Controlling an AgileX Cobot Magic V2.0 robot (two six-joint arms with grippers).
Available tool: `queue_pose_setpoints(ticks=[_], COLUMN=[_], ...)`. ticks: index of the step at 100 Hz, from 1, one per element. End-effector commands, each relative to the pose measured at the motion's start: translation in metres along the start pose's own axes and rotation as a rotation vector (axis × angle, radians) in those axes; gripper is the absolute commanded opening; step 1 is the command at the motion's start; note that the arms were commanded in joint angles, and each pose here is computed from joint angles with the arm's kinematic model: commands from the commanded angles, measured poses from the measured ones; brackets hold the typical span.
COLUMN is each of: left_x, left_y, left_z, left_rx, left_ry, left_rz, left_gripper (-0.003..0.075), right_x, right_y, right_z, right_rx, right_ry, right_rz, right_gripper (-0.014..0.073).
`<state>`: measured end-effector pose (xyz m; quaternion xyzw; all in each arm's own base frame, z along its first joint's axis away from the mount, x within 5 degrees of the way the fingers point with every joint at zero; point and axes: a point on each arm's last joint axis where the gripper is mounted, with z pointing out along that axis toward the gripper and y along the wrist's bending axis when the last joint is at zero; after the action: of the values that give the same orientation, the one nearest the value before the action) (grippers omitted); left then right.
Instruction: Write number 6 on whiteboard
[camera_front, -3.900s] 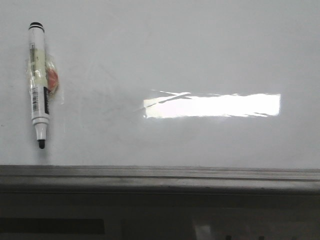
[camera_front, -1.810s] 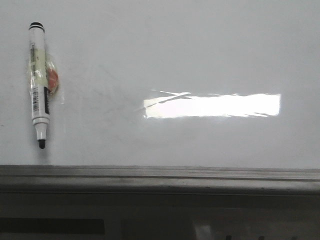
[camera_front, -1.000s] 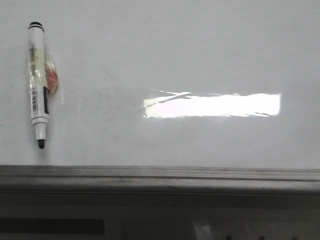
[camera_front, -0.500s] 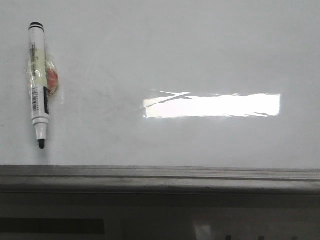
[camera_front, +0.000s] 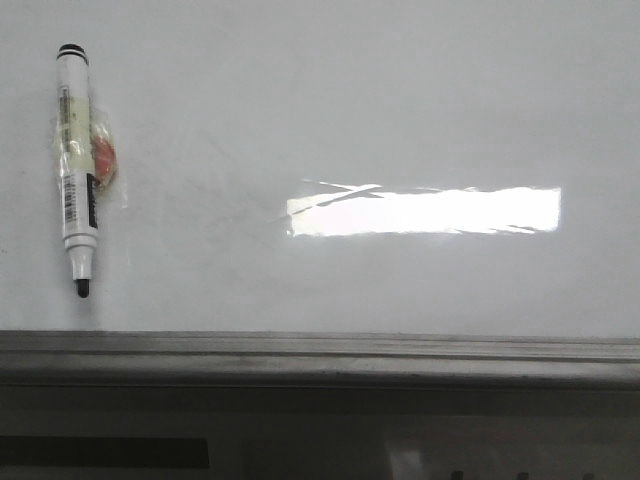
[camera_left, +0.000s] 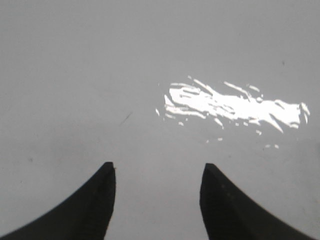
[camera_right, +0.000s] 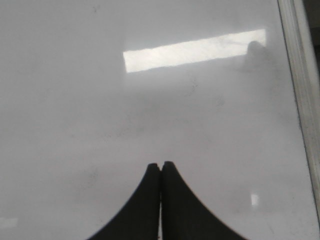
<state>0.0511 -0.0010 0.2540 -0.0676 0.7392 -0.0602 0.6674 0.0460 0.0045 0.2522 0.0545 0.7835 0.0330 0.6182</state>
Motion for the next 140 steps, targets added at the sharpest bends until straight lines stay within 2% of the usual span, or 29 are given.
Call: queue_pose_setpoints(ticks=[1, 14, 30, 47, 61, 73, 89, 101, 114, 123, 140], left_x=[-0.019, -0.019, -0.022, -0.018, -0.007, -0.003, 0.008, 0.017, 0.022, 0.026, 0.039], left_y=[-0.003, -0.004, -0.011, -0.031, -0.054, -0.076, -0.096, -0.107, -0.111, -0.114, -0.118], left_z=[0.002, 0.010, 0.023, 0.038, 0.047, 0.050, 0.054, 0.059, 0.069, 0.075, 0.082], left_rx=[0.023, 0.043, 0.129, 0.308, 0.475, 0.612, 0.693, 0.708, 0.653, 0.640, 0.614], left_ry=[-0.163, -0.142, -0.124, -0.036, 0.078, 0.087, 0.140, 0.180, 0.175, 0.170, 0.239], left_rz=[-0.004, 0.050, 0.014, 0.023, -0.032, -0.025, -0.046, -0.051, -0.107, -0.096, -0.086], left_gripper=[0.0405, 0.0403, 0.0403, 0.0402, 0.0400, 0.0399, 0.0379, 0.0367, 0.0367, 0.0367, 0.0367], right_x=[-0.016, -0.016, -0.016, -0.017, -0.017, -0.017, -0.016, -0.016, -0.016, -0.016, -0.016], right_y=[0.000, 0.000, 0.000, 0.000, 0.000, 0.000, 0.000, 0.000, 0.000, 0.000, 0.000], right_z=[-0.002, -0.002, -0.002, -0.002, -0.002, -0.002, -0.002, -0.002, -0.002, -0.002, -0.002], right_rx=[0.007, 0.006, 0.006, 0.007, 0.007, 0.007, 0.006, 0.006, 0.006, 0.006, 0.006], right_ry=[-0.096, -0.089, -0.092, -0.097, -0.097, -0.097, -0.093, -0.093, -0.087, -0.087, -0.088], right_rz=[-0.011, -0.011, -0.011, -0.011, -0.011, -0.011, -0.011, -0.011, -0.011, -0.011, -0.011], right_gripper=[-0.0064, -0.0064, -0.0064, -0.0064, -0.0064, -0.0064, -0.0064, -0.0064, -0.0064, -0.0064, -0.0064])
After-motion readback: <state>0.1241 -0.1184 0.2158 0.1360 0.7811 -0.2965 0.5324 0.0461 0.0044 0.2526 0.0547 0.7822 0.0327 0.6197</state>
